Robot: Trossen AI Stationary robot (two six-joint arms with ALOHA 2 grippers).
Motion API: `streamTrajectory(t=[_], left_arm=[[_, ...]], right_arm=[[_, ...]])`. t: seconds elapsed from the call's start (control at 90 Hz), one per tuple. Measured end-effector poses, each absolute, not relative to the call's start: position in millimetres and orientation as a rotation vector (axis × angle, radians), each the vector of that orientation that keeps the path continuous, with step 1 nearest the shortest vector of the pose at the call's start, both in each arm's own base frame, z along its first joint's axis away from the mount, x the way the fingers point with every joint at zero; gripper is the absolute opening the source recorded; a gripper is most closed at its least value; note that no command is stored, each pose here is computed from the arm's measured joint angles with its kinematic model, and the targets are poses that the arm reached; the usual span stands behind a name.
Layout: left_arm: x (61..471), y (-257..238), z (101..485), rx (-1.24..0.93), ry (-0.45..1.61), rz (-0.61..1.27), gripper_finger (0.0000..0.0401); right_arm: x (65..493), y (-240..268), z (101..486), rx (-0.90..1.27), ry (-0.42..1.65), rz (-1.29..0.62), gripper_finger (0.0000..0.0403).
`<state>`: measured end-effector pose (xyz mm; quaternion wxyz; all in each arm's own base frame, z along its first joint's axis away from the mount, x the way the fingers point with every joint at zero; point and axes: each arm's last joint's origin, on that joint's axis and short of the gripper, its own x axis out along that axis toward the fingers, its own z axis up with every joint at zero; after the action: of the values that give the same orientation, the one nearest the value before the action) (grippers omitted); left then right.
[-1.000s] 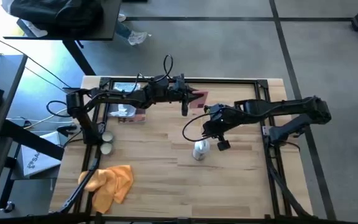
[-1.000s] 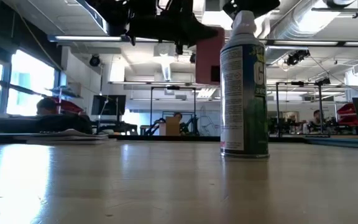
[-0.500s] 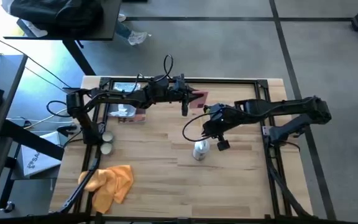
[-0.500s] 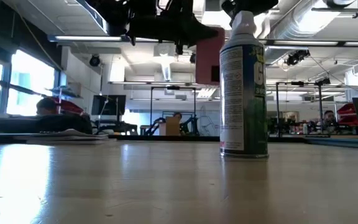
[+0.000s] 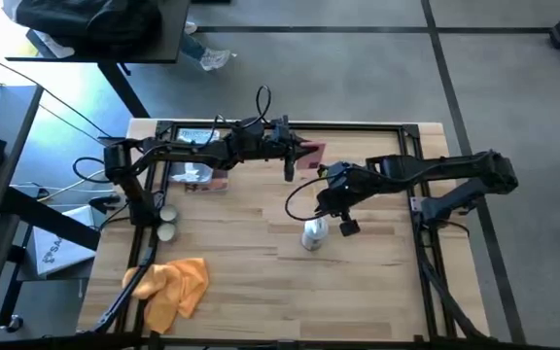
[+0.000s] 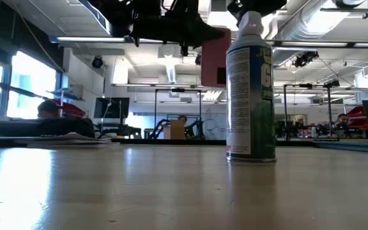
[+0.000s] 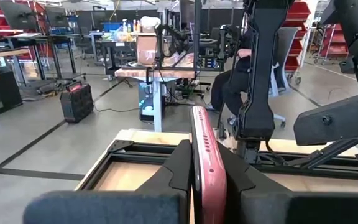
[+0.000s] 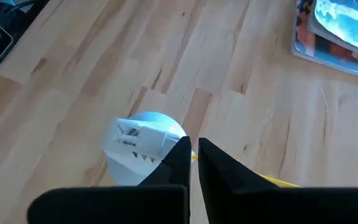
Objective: Apply microfiber cloth
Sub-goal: Spray the cellphone on the front and back using the spray bottle
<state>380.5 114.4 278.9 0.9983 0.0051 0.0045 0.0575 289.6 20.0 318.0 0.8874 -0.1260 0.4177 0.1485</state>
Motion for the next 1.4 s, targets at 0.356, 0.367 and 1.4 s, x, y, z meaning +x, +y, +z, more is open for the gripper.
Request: streamTrajectory(t=[0.356, 0.367, 1.4], left_arm=[[380.6, 114.3, 278.9, 0.01, 0.008, 0.114, 0.0012], [380.6, 114.1, 278.9, 0.01, 0.009, 0.114, 0.0012], [374.5, 112.2, 261.1, -0.211, -0.007, 0.204, 0.0012]], right_arm=[[288.1, 20.2, 317.2, -0.257, 0.883, 0.319, 0.0], [288.1, 20.2, 317.2, -0.257, 0.883, 0.319, 0.0], [294.6, 20.6, 308.7, -0.254, 0.915, 0.325, 0.0]])
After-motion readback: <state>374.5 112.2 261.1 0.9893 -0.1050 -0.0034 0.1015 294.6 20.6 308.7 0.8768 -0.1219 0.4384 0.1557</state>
